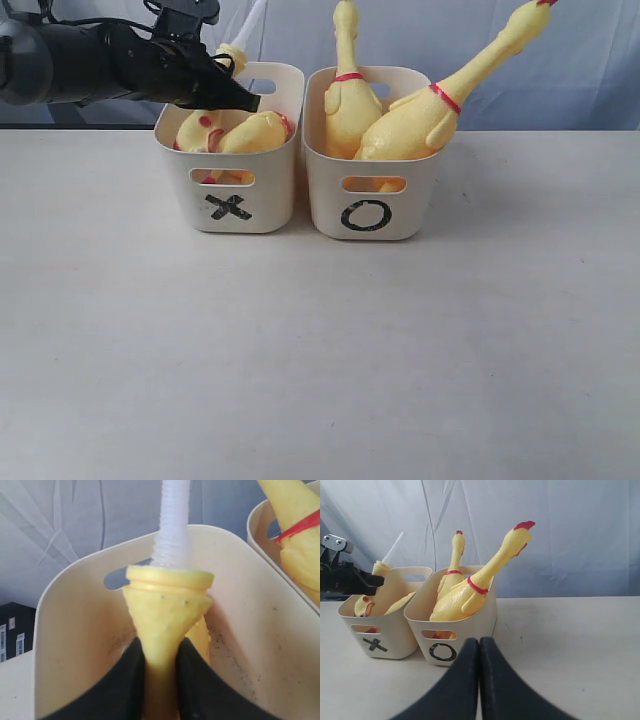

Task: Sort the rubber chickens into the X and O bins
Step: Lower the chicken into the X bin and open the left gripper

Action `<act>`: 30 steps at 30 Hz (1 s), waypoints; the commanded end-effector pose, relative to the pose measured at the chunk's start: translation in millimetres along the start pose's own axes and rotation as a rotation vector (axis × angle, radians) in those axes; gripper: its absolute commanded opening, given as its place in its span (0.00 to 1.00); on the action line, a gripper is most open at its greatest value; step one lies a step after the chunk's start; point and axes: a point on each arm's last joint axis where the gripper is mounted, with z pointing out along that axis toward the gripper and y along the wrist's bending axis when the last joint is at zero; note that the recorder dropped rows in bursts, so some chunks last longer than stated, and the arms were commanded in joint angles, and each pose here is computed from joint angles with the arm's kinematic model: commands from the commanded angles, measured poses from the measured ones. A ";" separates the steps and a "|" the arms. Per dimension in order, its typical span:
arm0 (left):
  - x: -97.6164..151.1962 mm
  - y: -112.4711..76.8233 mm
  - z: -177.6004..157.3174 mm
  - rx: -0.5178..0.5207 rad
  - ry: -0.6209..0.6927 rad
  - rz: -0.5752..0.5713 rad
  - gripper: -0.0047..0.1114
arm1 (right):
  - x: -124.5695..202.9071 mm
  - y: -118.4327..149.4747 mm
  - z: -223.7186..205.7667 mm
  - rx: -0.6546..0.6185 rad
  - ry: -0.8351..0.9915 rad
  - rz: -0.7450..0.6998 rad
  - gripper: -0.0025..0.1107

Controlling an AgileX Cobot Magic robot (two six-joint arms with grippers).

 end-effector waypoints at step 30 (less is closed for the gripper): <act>-34.2 -8.2 -77.3 0.159 0.195 0.140 0.33 | 3.4 -1.4 -0.2 0.014 0.024 -0.005 0.02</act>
